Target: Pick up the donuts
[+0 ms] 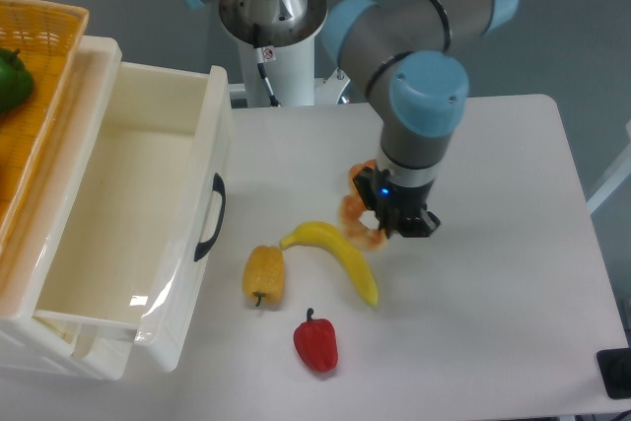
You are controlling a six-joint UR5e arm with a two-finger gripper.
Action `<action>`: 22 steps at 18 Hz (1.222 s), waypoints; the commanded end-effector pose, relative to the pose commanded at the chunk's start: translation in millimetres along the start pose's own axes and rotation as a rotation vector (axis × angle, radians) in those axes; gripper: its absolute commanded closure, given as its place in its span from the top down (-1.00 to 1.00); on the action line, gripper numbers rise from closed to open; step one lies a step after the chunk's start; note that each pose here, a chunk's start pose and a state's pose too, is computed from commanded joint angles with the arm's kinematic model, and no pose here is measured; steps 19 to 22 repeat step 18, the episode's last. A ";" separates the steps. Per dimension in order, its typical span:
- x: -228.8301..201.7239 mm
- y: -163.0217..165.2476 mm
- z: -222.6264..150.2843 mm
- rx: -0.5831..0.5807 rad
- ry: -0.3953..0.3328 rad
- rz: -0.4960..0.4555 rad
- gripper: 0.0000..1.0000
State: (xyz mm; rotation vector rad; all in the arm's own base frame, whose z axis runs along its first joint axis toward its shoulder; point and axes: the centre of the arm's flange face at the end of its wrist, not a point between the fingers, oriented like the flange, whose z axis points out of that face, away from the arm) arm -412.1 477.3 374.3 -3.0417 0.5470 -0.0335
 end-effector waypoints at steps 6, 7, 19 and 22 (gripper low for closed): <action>3.5 0.7 -5.4 0.000 0.002 0.018 -0.80; 3.0 2.4 -6.3 0.000 0.001 0.015 -0.80; 0.2 8.2 -7.6 0.002 0.000 0.028 -0.80; 0.2 8.2 -7.6 0.002 0.000 0.028 -0.80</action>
